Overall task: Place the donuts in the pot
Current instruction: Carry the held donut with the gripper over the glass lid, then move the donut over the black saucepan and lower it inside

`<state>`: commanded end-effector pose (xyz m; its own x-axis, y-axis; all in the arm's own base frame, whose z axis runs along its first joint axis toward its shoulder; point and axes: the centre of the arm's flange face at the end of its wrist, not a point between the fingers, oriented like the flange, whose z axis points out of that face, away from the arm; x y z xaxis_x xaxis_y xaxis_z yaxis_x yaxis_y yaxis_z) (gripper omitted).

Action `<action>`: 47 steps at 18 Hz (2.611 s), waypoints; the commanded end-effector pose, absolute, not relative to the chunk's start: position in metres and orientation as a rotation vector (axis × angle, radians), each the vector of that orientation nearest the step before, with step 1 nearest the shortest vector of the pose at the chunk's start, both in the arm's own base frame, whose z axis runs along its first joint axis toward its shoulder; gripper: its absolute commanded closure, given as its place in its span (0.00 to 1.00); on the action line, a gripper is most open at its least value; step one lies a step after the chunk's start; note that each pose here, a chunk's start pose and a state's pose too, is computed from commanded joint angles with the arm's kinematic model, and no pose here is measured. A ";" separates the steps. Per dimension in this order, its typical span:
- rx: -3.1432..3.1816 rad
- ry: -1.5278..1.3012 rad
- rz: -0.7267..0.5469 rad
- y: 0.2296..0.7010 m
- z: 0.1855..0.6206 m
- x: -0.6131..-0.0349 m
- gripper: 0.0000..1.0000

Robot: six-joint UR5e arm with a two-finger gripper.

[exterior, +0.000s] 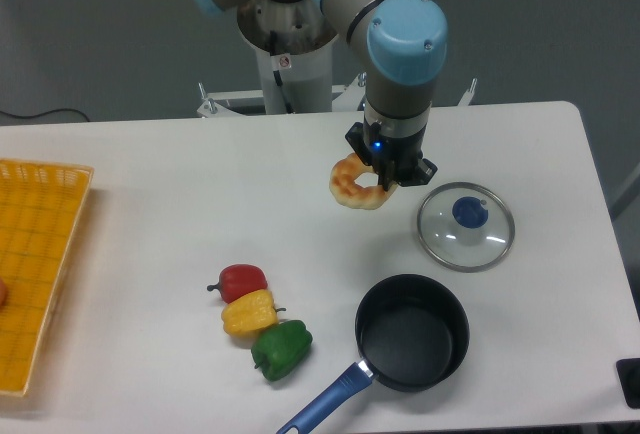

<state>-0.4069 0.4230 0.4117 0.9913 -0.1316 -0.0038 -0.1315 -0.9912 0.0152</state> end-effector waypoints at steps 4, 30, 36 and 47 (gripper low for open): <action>3.122 -0.206 -0.008 0.427 0.411 -0.413 1.00; 3.057 -0.341 0.020 0.445 0.359 -0.514 1.00; 3.053 -0.324 0.023 0.467 0.342 -0.518 1.00; 3.039 -0.295 -0.006 0.501 0.327 -0.526 1.00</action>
